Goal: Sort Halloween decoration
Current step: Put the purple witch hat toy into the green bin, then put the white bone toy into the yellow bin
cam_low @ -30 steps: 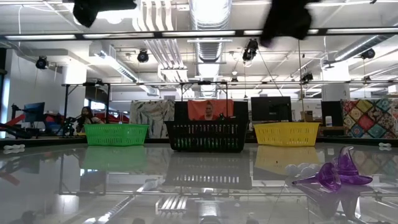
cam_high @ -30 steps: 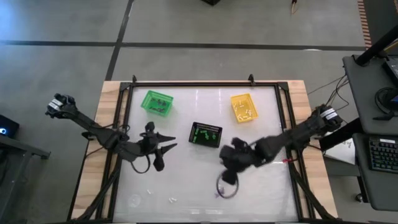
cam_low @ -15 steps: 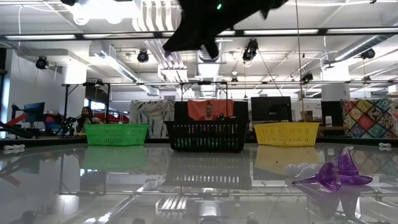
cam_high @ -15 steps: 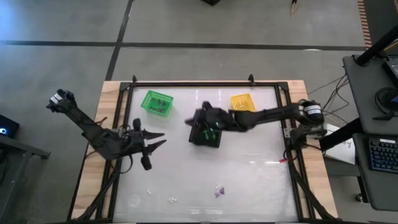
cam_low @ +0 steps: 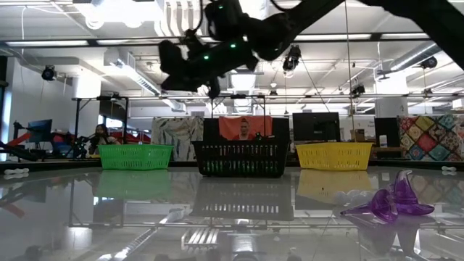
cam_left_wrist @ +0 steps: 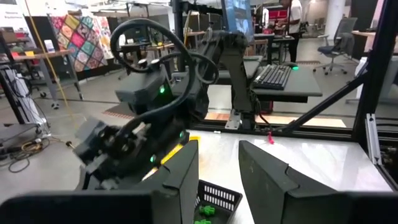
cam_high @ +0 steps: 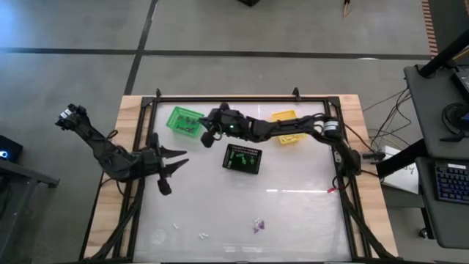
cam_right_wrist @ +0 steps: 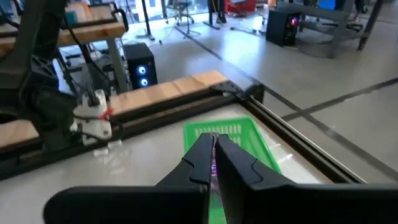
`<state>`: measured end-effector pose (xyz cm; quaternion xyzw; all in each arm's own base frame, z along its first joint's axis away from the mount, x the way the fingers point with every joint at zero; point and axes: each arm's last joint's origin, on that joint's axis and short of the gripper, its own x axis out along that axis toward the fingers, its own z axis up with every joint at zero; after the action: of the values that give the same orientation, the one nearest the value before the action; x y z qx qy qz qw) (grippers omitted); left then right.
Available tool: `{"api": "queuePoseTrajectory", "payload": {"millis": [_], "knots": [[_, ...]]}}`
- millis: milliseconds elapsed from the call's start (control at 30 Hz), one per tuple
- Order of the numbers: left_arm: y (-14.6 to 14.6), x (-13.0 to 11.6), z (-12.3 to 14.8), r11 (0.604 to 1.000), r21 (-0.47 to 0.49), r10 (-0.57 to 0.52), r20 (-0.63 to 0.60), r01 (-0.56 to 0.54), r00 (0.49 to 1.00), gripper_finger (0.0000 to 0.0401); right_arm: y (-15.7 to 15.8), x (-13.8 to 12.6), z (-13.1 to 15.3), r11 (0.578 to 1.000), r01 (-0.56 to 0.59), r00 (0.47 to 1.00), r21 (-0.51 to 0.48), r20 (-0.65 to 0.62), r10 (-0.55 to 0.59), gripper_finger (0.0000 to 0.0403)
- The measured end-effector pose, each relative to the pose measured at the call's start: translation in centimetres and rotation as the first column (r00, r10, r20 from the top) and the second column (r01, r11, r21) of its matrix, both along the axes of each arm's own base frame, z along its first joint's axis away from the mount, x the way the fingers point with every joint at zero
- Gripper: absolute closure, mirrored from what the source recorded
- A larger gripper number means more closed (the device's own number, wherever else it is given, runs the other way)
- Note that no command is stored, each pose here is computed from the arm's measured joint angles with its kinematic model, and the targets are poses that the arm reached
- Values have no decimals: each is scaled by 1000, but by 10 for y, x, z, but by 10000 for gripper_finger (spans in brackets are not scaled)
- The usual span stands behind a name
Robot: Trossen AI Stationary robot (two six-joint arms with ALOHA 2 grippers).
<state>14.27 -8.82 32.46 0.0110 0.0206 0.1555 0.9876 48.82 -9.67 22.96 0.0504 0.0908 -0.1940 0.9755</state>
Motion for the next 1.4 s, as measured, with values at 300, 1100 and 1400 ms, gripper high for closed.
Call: {"api": "queuePoseTrajectory", "payload": {"millis": [300,1100,1400], "knots": [[2,-2,1,1000,15,0,-5,0,1000,304,-9,36,-4,1000,3,1000,-27,10,-3,394],[2,-2,1,1000,23,-1,-8,1,1000,304,-37,52,-23,998,55,998,31,-24,-54,312],[1,-2,-1,1000,4,0,-9,0,1000,304,-31,46,-13,998,-18,994,66,-103,24,263]]}}
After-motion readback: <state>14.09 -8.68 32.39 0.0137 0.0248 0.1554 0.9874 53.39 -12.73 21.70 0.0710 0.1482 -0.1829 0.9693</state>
